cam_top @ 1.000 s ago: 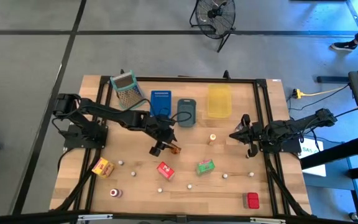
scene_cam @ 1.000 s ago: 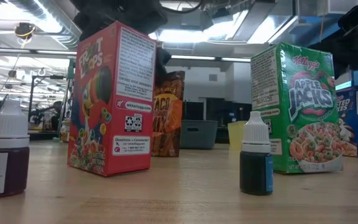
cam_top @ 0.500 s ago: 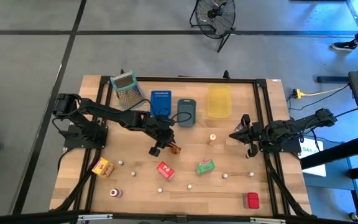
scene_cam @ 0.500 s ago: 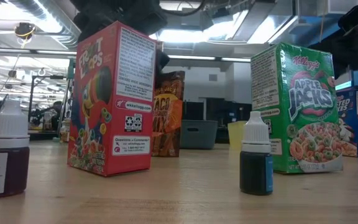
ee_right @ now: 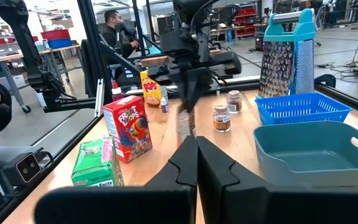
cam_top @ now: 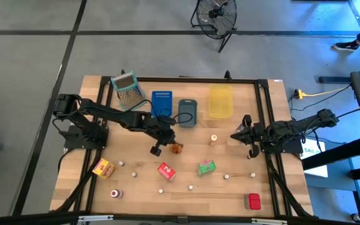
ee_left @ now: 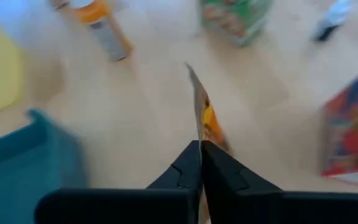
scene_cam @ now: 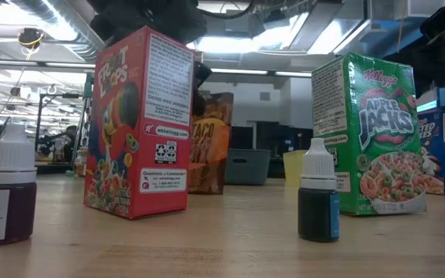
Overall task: Pick & Place Kitchen Items
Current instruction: Put the orange seasoning pack into the blue bin
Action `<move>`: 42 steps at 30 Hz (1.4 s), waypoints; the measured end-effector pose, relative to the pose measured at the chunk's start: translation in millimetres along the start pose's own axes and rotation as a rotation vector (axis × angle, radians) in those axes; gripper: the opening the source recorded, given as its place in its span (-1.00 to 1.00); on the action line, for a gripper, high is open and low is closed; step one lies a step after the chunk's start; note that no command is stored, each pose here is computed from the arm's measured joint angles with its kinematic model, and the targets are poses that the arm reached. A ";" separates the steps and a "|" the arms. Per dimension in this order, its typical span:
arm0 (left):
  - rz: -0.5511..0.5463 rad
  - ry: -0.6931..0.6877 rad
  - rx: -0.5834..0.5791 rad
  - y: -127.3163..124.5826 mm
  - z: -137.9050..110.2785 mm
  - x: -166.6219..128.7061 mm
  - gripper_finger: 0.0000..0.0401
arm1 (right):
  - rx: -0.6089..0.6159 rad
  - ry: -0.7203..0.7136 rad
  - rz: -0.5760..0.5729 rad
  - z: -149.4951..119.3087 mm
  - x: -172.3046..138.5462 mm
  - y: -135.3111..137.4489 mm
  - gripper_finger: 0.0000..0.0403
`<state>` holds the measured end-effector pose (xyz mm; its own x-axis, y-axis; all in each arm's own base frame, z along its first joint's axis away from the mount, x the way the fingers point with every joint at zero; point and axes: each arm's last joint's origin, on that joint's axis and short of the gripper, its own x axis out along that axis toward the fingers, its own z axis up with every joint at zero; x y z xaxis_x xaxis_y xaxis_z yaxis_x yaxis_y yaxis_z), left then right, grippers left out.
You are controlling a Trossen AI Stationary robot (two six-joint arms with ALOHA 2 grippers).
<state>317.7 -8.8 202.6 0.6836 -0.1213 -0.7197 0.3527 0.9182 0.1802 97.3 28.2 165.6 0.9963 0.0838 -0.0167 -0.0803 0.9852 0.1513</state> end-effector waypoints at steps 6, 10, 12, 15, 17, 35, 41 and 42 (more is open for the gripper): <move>0.020 0.007 -0.019 0.6 -0.1 0.0 -0.99 | 0.000 0.000 0.000 0.0 0.0 0.0 -1.00; 0.023 -0.001 -0.022 0.8 1.7 -4.2 -0.99 | -0.007 0.000 -0.001 0.1 0.0 0.0 -1.00; 0.021 0.004 -0.022 1.4 4.8 -9.6 -0.99 | -0.007 -0.001 0.000 0.1 0.0 0.0 -1.00; 0.022 -0.007 -0.013 3.1 15.6 -18.3 -0.99 | -0.007 -0.001 -0.001 0.2 0.0 -0.1 -1.00; 0.023 -0.003 -0.003 3.4 24.0 -23.4 -0.99 | -0.007 -0.001 -0.003 0.1 0.0 -0.1 -1.00; 0.265 0.227 0.084 33.0 74.1 -91.4 -0.99 | -0.014 0.000 -0.003 0.1 0.1 -0.1 -1.00; 0.322 0.313 0.000 64.5 63.0 -110.3 -0.99 | -0.045 -0.009 -0.040 0.7 0.0 -1.1 -1.00; 0.334 0.324 -0.019 71.2 59.6 -112.6 -0.99 | -0.046 -0.009 -0.041 0.6 0.0 -1.1 -1.00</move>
<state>303.9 47.8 336.4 0.5222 0.3035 -0.7970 0.1336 0.8939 0.4279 97.4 27.1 166.0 0.9990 0.0423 -0.0126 -0.0407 0.9936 0.1050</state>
